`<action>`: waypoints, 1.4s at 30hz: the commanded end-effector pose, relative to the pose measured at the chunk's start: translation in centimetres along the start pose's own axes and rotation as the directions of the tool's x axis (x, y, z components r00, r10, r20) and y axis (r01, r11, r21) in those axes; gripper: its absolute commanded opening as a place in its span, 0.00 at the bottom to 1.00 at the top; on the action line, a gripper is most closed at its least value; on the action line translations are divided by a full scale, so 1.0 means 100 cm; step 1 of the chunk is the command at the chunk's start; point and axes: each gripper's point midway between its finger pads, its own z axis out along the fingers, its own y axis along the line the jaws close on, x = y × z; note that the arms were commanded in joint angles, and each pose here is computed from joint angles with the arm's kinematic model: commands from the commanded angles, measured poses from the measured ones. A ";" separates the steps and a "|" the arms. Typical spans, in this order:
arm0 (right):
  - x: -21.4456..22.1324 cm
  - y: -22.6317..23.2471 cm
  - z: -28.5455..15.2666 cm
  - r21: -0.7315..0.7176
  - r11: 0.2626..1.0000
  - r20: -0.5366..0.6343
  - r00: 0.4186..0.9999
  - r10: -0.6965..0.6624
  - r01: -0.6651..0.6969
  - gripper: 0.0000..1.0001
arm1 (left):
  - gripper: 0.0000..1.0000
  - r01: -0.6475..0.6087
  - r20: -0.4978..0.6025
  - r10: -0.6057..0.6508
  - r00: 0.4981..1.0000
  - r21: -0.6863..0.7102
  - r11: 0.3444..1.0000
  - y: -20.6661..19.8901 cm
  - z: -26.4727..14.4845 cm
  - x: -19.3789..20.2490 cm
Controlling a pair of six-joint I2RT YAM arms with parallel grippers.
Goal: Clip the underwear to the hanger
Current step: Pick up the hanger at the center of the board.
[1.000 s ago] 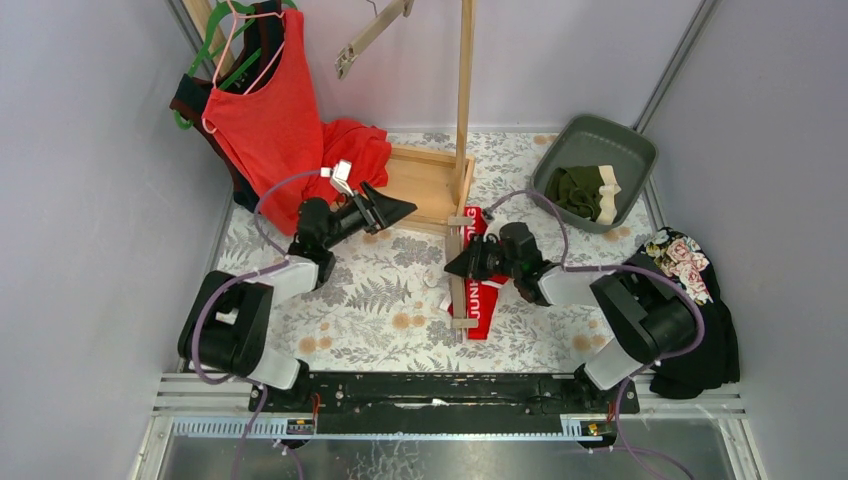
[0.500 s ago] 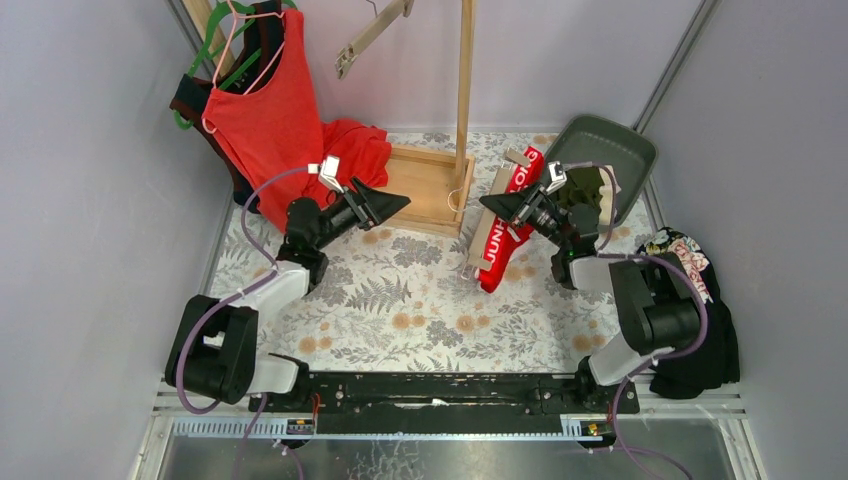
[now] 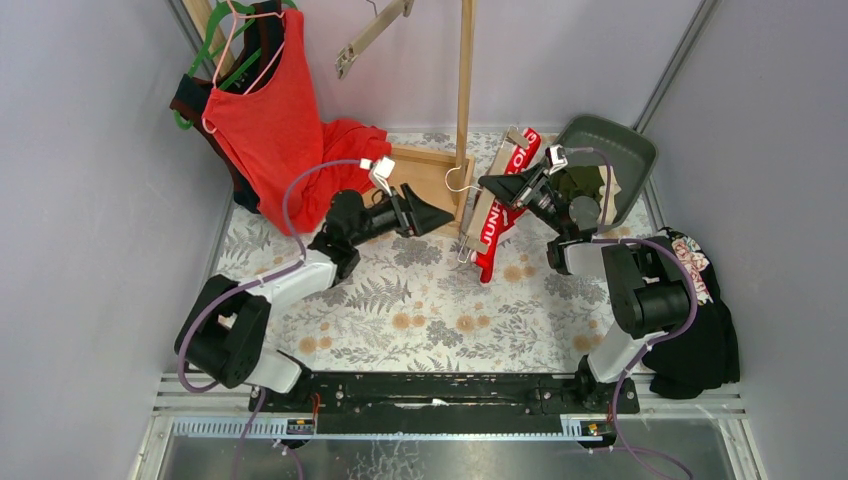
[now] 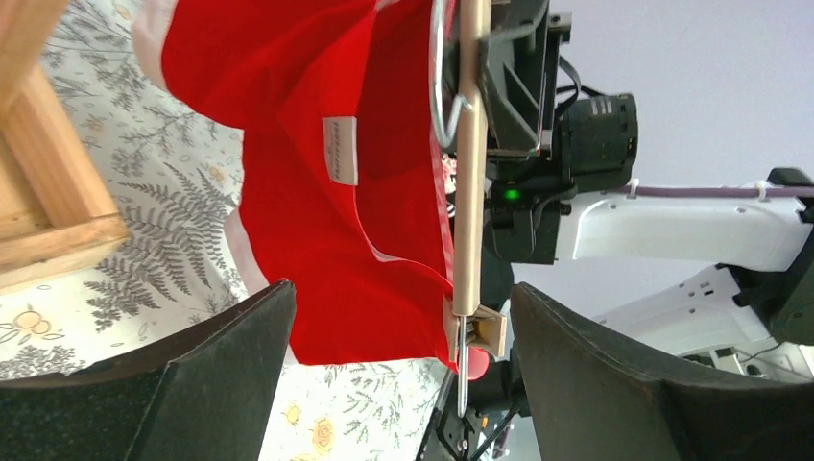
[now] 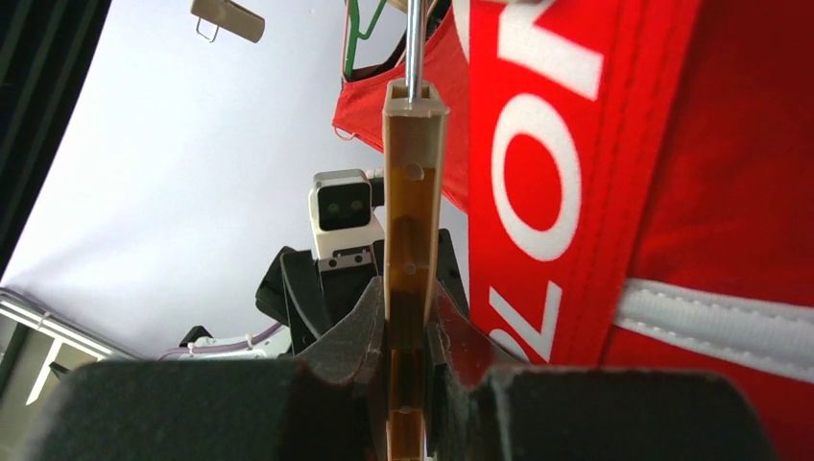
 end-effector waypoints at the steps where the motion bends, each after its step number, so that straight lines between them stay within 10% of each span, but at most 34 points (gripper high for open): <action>1: -0.012 0.050 0.008 -0.168 0.981 0.040 0.995 -0.087 0.093 0.00 | 0.81 -0.078 -0.002 0.078 0.997 -0.003 0.997 -0.012 0.017 0.001; 18: -0.012 0.063 0.011 -0.195 0.979 0.036 0.998 -0.057 0.063 0.00 | 0.73 -0.127 -0.002 0.128 0.992 0.057 0.990 -0.042 0.065 0.018; 30: -0.005 0.058 0.008 -0.179 0.984 0.027 0.999 -0.022 0.027 0.00 | 0.29 -0.158 0.083 0.149 0.985 0.117 0.980 -0.060 0.068 0.015; 33: -0.006 0.069 0.007 -0.200 0.979 0.033 0.999 -0.032 0.038 0.01 | 0.03 -0.162 0.075 0.154 0.985 0.122 0.979 -0.062 0.071 0.018; 42: -0.013 0.078 0.014 -0.221 0.975 0.034 0.999 -0.019 0.026 0.47 | 0.00 -0.214 0.070 0.212 0.975 0.014 0.977 -0.055 0.065 0.016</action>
